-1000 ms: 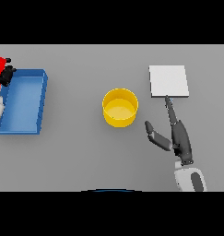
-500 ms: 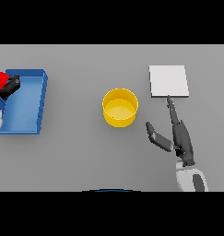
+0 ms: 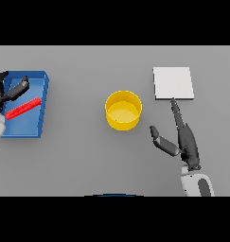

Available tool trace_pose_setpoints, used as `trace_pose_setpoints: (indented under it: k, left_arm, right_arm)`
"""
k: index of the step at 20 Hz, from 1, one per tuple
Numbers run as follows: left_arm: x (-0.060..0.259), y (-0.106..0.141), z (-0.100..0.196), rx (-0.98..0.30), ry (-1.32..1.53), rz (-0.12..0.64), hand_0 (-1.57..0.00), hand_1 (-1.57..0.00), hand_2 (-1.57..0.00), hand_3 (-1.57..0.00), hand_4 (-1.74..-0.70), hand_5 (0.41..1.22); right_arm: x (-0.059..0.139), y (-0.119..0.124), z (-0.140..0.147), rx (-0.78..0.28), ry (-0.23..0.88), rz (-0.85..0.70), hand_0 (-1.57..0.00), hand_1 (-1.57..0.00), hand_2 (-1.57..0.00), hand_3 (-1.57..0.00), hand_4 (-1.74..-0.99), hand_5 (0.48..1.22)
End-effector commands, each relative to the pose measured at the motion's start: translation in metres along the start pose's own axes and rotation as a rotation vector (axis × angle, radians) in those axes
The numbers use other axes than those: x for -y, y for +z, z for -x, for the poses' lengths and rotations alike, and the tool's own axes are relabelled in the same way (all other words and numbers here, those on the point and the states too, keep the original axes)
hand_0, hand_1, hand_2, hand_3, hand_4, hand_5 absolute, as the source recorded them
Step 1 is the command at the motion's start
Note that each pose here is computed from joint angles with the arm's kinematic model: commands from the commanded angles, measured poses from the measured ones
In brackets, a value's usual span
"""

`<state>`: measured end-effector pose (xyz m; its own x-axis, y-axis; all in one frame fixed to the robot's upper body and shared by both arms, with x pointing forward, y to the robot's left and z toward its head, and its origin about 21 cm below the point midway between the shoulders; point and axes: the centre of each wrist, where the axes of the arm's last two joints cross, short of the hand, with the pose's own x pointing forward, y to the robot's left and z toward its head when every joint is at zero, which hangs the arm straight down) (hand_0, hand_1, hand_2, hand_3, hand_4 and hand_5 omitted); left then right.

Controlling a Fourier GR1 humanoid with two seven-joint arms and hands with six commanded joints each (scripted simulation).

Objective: Pick up the red beaker and tilt it to pour out 1 green nut into yellow bowl. Pick up the yellow bowl and place it on the metallic measuring scale.

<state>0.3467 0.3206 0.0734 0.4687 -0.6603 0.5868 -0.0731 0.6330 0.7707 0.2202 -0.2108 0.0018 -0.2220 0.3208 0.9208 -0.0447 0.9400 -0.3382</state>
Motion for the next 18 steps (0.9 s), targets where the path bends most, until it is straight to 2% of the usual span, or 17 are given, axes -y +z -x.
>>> trace_pose_setpoints:
  k: [1, 4, 6, 9, 14, 18]
  left_arm:
    - [-0.002, -0.003, 0.001, 0.003, 0.002, -0.005, -0.20, -0.17, -0.17, -0.16, -0.80, 0.652]
    - [-0.002, -0.002, 0.003, 0.035, 0.013, -0.011, -0.10, -0.08, -0.09, -0.08, -0.78, 0.651]
    - [0.000, 0.001, 0.002, 0.068, 0.008, -0.024, -0.07, -0.05, -0.06, -0.05, -0.76, 0.657]
    - [0.002, 0.000, -0.004, 0.071, 0.026, -0.021, -0.03, -0.03, -0.03, -0.03, -0.75, 0.662]
    - [0.002, 0.001, 0.000, 0.074, 0.009, -0.029, -0.01, -0.01, -0.01, -0.01, -0.73, 0.680]
    - [0.000, 0.001, -0.001, 0.072, 0.000, -0.020, 0.00, 0.00, 0.00, 0.00, -0.74, 0.696]
  right_arm:
    - [-0.001, -0.002, -0.001, -0.004, 0.000, -0.001, 0.00, 0.00, 0.00, 0.00, -1.015, 0.642]
    - [0.001, -0.005, -0.005, -0.037, 0.053, -0.022, 0.00, 0.00, 0.00, 0.00, -1.020, 0.640]
    - [0.007, -0.012, -0.007, 0.001, 0.094, -0.123, 0.00, 0.00, 0.00, 0.00, -1.005, 0.669]
    - [0.019, -0.037, -0.020, 0.036, 0.323, -0.312, 0.00, 0.00, 0.00, 0.00, -1.071, 0.678]
    - [0.017, -0.078, -0.037, 0.128, 0.636, -0.551, 0.00, 0.00, 0.00, 0.00, -1.192, 0.677]
    - [0.011, -0.104, -0.049, 0.216, 0.836, -0.719, 0.00, 0.00, 0.00, 0.00, -1.225, 0.684]
